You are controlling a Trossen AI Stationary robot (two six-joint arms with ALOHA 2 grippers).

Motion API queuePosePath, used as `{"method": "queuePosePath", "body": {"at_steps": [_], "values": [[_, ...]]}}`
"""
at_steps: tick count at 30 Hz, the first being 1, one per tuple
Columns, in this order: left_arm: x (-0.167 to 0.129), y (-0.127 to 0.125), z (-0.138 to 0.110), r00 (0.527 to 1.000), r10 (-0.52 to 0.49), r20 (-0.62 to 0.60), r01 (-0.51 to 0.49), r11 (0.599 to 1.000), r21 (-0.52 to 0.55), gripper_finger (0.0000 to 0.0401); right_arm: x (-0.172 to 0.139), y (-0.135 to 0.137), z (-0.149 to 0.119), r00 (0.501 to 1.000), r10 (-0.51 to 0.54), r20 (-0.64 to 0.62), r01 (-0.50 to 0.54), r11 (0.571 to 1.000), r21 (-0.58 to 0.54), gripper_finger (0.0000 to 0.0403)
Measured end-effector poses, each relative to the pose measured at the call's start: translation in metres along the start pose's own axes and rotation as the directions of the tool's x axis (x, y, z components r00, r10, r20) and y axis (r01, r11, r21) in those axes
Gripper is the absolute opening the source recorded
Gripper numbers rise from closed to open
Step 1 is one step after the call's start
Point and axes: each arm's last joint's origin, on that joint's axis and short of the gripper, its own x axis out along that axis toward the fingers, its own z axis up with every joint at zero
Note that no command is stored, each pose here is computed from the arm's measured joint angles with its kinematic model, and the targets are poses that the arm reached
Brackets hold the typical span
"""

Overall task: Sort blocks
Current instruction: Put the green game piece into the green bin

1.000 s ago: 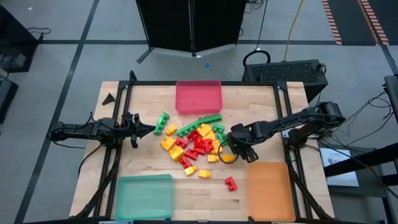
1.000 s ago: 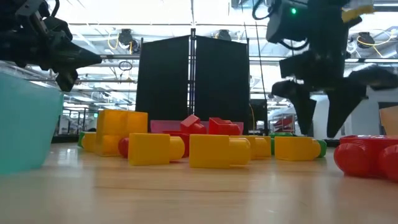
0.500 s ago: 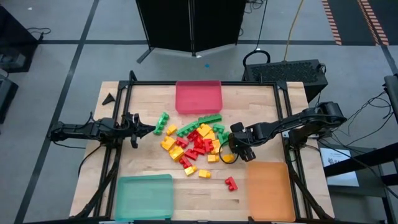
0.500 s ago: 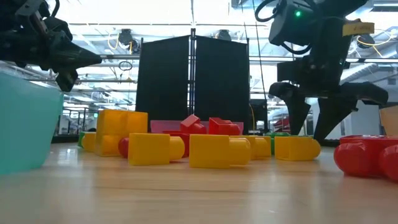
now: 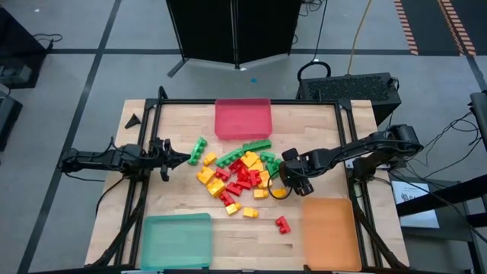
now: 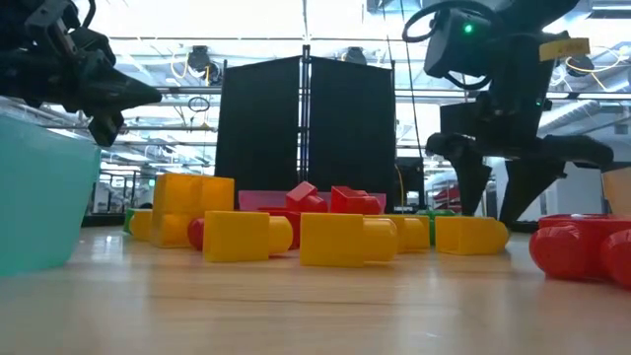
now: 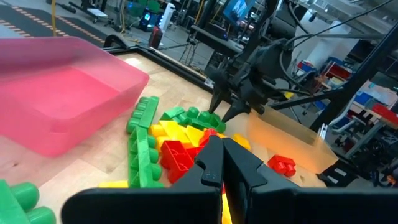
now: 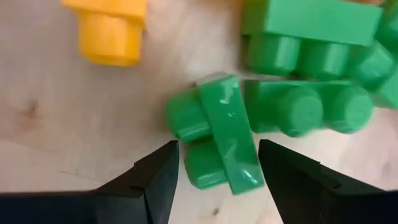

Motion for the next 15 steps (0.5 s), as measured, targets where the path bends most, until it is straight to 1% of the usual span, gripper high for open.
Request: {"method": "queuePosePath", "body": {"at_steps": [2,6,11,15], "values": [[0.0,0.0,0.0,1.0,0.002,-0.003,-0.001,1.0,0.001,0.0004,0.003,0.0,-0.001,1.0,0.03,0.007,-0.03,1.0,0.0,0.0216],[0.001,0.0,-0.001,1.0,0.005,-0.008,-0.005,1.0,0.005,0.0004,0.013,0.003,-0.006,0.998,0.052,-0.039,-0.051,0.998,0.02,0.0204],[0.001,0.0,-0.001,1.0,0.008,-0.015,-0.008,1.0,0.002,0.0004,0.019,0.004,-0.006,0.997,0.054,-0.062,-0.047,0.993,0.104,0.0149],[0.001,0.0,-0.001,1.0,0.008,-0.014,-0.008,1.0,0.002,0.0004,0.017,0.003,-0.005,0.997,0.052,-0.06,-0.04,0.983,0.18,0.0149]]}}
